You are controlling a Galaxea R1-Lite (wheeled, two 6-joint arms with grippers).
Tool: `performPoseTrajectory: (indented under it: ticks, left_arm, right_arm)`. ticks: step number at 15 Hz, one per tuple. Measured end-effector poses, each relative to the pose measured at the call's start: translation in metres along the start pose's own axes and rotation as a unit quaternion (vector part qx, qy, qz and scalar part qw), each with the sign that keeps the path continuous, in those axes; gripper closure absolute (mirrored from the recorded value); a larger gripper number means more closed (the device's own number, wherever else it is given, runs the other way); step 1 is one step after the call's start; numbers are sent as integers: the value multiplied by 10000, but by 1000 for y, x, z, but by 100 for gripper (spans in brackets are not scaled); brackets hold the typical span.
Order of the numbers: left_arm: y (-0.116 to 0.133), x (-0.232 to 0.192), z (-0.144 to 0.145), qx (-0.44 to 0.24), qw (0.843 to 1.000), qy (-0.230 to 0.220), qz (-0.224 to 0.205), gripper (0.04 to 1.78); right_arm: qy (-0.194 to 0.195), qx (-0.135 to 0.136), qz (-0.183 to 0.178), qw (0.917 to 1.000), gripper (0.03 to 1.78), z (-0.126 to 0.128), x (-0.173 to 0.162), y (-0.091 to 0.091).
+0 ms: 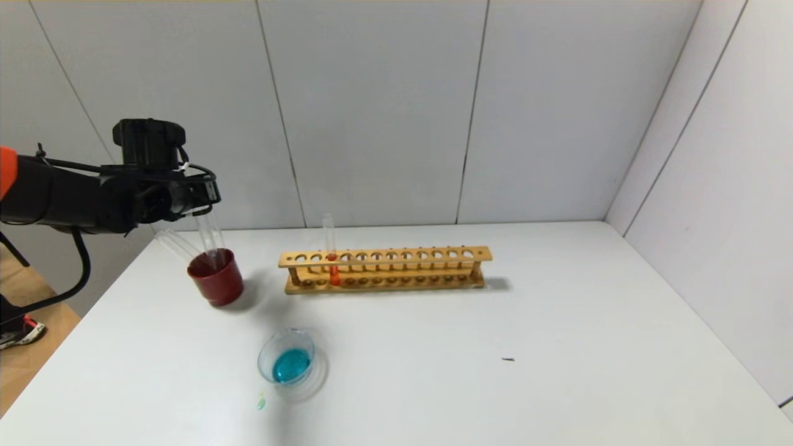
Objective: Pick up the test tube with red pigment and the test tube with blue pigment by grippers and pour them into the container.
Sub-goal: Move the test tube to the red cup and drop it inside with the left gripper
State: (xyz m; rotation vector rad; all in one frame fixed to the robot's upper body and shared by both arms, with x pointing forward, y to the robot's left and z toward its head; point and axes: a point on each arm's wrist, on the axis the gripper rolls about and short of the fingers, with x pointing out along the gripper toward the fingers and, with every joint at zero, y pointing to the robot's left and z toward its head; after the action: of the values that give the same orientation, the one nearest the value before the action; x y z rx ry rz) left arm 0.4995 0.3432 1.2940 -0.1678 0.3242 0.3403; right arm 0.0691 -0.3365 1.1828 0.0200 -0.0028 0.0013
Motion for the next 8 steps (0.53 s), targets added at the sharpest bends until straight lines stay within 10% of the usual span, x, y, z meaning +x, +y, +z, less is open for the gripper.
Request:
performPoseTrajectory:
  ticks: [8]
  left_arm:
    - [2,2,-26,76,9998,128,112,152]
  right_arm:
    - [0,0,0,10000,10,0,0,0]
